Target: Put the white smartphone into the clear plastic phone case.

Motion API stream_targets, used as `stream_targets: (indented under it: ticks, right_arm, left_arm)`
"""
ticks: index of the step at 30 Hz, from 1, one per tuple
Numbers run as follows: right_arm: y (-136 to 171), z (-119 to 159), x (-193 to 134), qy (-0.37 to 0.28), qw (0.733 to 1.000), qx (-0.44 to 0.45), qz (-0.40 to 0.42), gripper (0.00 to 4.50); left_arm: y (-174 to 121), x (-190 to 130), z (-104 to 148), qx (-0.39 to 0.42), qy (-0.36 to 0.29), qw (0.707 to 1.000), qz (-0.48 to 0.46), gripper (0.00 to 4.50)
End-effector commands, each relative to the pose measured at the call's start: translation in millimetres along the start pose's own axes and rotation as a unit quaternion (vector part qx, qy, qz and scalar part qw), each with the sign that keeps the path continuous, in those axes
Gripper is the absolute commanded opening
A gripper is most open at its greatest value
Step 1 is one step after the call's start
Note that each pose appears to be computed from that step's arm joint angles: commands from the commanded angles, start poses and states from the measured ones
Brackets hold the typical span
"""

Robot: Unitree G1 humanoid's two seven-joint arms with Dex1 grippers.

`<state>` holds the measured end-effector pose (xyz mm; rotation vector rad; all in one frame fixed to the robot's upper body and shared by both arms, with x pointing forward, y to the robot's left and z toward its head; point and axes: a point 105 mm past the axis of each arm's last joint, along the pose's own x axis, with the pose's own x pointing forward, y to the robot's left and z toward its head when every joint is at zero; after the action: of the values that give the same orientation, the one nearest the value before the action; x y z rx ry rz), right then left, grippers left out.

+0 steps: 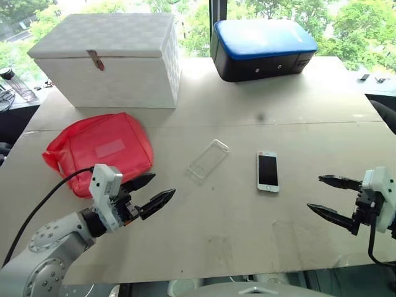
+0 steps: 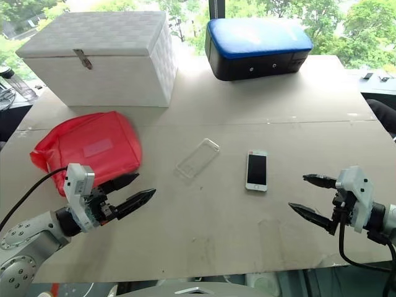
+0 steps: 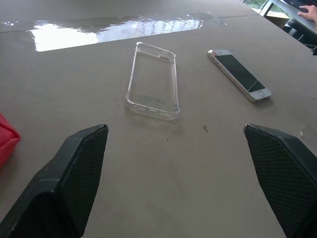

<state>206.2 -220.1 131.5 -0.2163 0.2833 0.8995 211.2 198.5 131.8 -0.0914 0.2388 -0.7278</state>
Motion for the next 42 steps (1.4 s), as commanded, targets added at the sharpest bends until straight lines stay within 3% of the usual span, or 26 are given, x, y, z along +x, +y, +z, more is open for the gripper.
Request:
stream_targets:
  ticks: [1, 5, 12, 19, 21, 23, 25, 27, 31, 35, 39, 42]
  right_arm:
    - [-2, 10, -4, -0.025, 0.999, -0.04, -0.015, 4.5]
    - [15, 31, 3, -0.069, 0.995, -0.065, 0.02, 4.5]
    - [32, 36, 10, -0.077, 0.993, -0.073, 0.048, 4.5]
    - [49, 37, 8, -0.078, 0.994, -0.067, 0.035, 4.5]
    - [52, 35, 6, -0.076, 0.995, -0.064, 0.026, 4.5]
    - [55, 35, 5, -0.076, 0.995, -0.062, 0.018, 4.5]
    - [58, 34, 3, -0.077, 0.995, -0.059, 0.009, 4.5]
    - [61, 33, 2, -0.076, 0.996, -0.056, 0.001, 4.5]
    - [66, 31, 3, -0.076, 0.996, -0.048, -0.007, 4.5]
    - [66, 29, 4, -0.077, 0.996, -0.045, -0.011, 4.5]
    - [64, 27, 7, -0.076, 0.996, -0.04, -0.01, 4.5]
    - [63, 28, 8, -0.079, 0.996, -0.037, -0.008, 4.5]
  left_arm:
    - [-3, 10, 9, 0.058, 0.004, 0.998, -0.029, 4.46]
    - [-2, 35, 15, 0.153, 0.048, 0.981, -0.11, 4.46]
    - [19, 71, 16, 0.259, 0.112, 0.939, -0.195, 4.46]
    - [35, 116, 9, 0.355, 0.179, 0.867, -0.302, 4.46]
    - [36, 125, 6, 0.369, 0.196, 0.848, -0.326, 3.94]
    - [37, 129, 2, 0.371, 0.209, 0.836, -0.346, 3.02]
    - [36, 131, -1, 0.368, 0.22, 0.829, -0.359, 2.55]
    - [34, 128, -4, 0.354, 0.229, 0.825, -0.376, 1.71]
    - [19, 119, 0, 0.229, 0.219, 0.865, -0.388, 0.06]
    - [10, 107, -4, 0.14, 0.227, 0.902, -0.34, 0.06]
    - [-7, 120, 16, 0.015, 0.196, 0.954, -0.225, 0.06]
    - [-14, 131, 25, -0.041, 0.185, 0.971, -0.143, 0.06]
